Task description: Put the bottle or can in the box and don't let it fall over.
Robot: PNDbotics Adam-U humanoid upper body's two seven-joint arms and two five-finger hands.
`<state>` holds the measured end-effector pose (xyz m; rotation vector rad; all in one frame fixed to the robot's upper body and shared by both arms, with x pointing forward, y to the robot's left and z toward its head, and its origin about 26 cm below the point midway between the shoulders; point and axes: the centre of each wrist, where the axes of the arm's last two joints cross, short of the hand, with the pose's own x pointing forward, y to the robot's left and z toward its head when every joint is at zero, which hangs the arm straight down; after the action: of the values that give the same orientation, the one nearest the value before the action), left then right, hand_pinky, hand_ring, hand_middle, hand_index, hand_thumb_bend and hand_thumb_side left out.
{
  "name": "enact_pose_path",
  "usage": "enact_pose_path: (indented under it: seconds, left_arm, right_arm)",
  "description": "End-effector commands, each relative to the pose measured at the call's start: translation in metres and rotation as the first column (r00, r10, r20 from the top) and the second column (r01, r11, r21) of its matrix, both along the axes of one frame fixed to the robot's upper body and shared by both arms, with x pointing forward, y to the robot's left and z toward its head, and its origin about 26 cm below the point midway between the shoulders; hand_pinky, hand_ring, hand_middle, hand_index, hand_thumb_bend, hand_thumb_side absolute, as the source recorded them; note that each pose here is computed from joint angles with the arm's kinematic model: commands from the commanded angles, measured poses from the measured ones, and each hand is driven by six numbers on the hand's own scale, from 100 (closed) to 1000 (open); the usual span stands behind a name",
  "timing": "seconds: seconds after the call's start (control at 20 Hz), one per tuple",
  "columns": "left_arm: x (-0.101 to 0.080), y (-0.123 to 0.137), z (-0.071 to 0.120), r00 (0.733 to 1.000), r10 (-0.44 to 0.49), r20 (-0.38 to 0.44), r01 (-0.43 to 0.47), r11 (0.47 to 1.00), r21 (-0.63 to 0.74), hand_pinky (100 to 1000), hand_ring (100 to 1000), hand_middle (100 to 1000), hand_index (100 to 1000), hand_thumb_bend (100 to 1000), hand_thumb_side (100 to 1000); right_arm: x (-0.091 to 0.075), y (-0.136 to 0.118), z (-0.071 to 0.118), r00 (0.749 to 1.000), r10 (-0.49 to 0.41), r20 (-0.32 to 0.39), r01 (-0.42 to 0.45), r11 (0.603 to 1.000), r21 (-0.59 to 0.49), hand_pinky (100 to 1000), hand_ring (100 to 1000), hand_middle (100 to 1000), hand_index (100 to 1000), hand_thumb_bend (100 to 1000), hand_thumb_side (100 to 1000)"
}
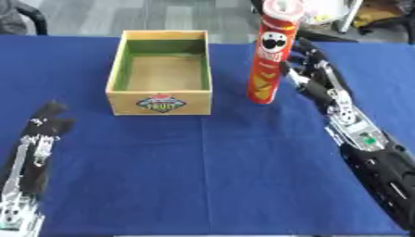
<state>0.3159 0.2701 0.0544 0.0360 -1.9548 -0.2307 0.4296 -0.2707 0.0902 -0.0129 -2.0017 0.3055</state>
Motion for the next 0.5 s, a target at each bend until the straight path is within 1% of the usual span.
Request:
enact_pose_path:
  seconds: [0.05,0.5]
  left_arm:
    - [0.0029,-0.0018,0.0102,0.999,-0.014,0.033,0.013,1.000,0.007,872,793,850,951,421,761]
    - [0.0042,-0.0039,0.0123,0.999,-0.019,0.041,0.019,1.000,0.006,873,793,850,951,421,762]
  right_arm:
    - [0.0062,-0.0099,0.0178,0.999,-0.021,0.039,0.022,0.999,-0.028,818,890,902,1000,386,346]
    - [0.0146,-0.0102,0.0254,0.998,-0.037,0.051,0.040,0.998,-0.050,819,890,902,1000,387,347]
